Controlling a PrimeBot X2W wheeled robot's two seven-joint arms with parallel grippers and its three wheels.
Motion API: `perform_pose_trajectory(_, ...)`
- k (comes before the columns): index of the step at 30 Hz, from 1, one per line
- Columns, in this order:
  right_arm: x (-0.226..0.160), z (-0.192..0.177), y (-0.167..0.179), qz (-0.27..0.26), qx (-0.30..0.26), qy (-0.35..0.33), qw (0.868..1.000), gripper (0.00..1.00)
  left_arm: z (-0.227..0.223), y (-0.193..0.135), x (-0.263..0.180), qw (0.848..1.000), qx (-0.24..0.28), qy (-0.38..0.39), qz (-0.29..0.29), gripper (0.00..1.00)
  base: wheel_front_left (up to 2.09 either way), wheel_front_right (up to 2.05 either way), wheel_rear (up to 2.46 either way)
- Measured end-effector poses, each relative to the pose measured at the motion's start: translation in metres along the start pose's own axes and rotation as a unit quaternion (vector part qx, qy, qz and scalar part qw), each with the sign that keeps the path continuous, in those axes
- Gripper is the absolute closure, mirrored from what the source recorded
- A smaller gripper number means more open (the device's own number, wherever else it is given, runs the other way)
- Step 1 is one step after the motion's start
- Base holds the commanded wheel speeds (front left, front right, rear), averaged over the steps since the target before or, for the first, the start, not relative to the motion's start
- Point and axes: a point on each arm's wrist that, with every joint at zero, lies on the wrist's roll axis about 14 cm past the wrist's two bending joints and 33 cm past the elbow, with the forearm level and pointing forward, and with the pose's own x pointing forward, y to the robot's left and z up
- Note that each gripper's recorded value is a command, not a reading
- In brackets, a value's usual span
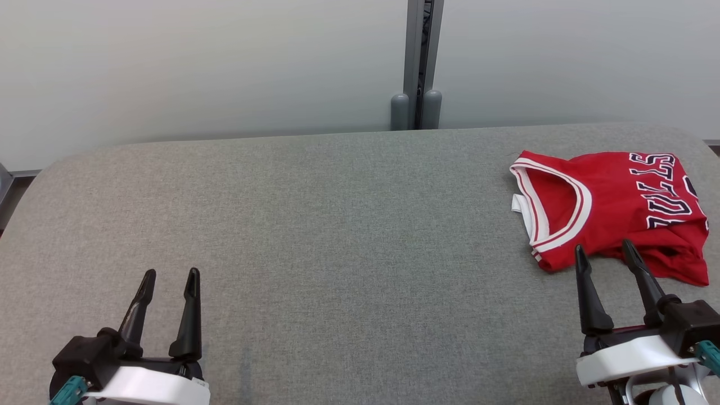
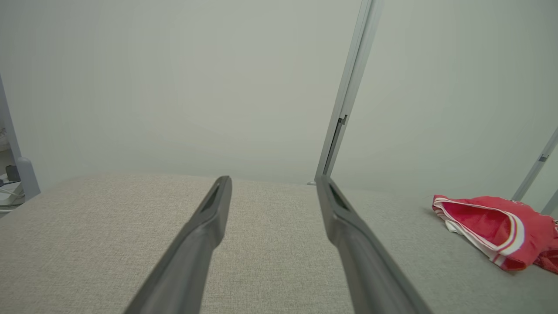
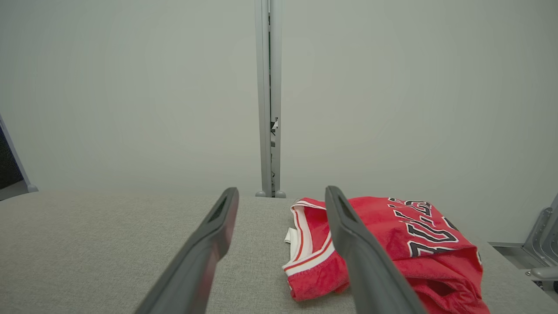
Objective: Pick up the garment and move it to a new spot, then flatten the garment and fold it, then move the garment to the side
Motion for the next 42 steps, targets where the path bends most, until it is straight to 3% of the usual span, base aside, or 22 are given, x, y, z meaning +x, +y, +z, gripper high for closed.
perform_pose_trajectory(18, -0.004, -0.026, 0.002, -0.01, 0.056, 0.036, 0.998, 0.0, -0.014, 0.002, -0.003, 0.999, 0.021, 0.024, 0.001, 0.0, 0.0, 0.0, 0.0)
perform_pose_trajectory(38, -0.004, -0.032, 0.01, 0.0, 0.058, 0.047, 0.997, 0.0, -0.013, 0.0, -0.004, 1.0, 0.02, 0.021, 0.0, 0.0, 0.0, 0.0, 0.0)
perform_pose_trajectory(39, -0.004, -0.032, 0.01, 0.001, 0.058, 0.047, 0.997, 1.0, -0.013, -0.001, -0.004, 1.0, 0.019, 0.022, -0.001, 1.0, 0.0, 0.0, 0.0)
perform_pose_trajectory(42, -0.012, -0.047, 0.012, -0.002, 0.064, 0.071, 0.995, 1.0, -0.027, 0.0, -0.012, 0.999, 0.011, 0.043, 0.007, 1.0, 0.0, 0.0, 0.0)
